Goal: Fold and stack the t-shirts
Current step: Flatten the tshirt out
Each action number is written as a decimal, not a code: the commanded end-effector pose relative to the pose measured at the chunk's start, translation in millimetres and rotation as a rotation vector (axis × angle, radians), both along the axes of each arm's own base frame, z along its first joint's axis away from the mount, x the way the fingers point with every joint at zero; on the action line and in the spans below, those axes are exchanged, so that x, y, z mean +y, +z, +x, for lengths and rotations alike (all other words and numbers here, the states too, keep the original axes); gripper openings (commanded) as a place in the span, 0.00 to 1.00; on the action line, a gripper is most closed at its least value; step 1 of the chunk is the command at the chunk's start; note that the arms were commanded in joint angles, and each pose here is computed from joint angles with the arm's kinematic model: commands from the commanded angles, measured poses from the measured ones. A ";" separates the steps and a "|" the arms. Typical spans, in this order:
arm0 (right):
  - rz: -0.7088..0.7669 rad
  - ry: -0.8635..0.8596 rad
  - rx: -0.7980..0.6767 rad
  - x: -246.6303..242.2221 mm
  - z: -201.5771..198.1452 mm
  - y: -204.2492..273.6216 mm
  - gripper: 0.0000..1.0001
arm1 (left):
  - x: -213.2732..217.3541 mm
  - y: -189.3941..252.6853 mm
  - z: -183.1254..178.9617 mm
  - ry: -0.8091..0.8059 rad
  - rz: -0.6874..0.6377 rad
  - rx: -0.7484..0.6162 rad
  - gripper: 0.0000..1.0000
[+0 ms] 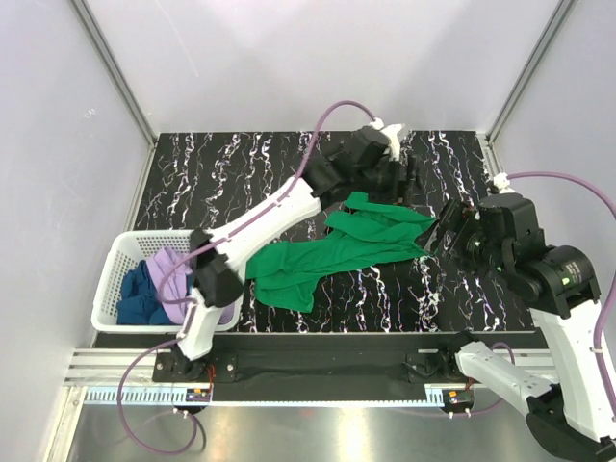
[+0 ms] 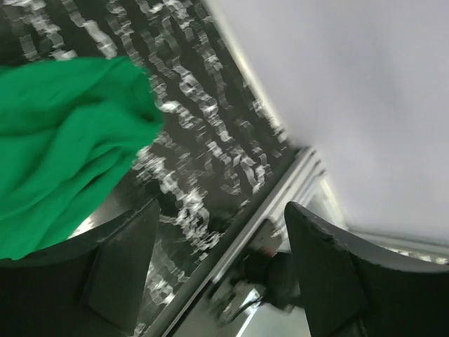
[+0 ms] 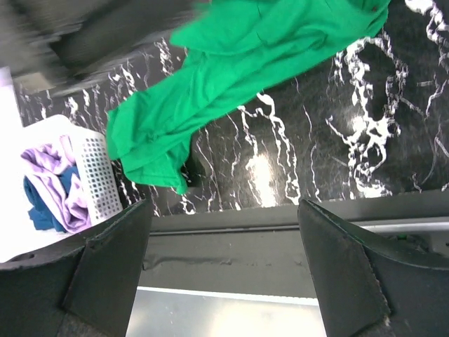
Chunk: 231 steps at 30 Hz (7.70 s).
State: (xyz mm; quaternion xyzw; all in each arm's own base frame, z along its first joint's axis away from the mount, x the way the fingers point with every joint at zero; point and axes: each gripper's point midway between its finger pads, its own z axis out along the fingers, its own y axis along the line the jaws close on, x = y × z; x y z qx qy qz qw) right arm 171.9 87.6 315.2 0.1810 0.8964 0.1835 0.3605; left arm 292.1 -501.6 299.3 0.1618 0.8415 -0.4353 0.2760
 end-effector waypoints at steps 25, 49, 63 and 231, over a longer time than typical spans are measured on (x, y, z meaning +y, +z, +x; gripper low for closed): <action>0.472 -0.058 0.504 153.3 205.4 -194.5 0.82 | 299.1 -17.9 -138.9 0.271 0.064 0.015 0.70; 0.250 -0.366 0.507 33.6 229.7 -272.0 0.12 | 303.8 -36.4 -140.1 0.237 0.163 0.035 0.75; 0.155 0.253 0.466 52.2 198.3 -216.1 0.38 | 255.0 -45.4 -96.4 0.092 0.242 0.052 0.75; -0.780 -0.414 -0.315 -128.2 214.9 113.9 0.00 | 347.0 28.4 41.7 0.594 0.167 0.014 0.00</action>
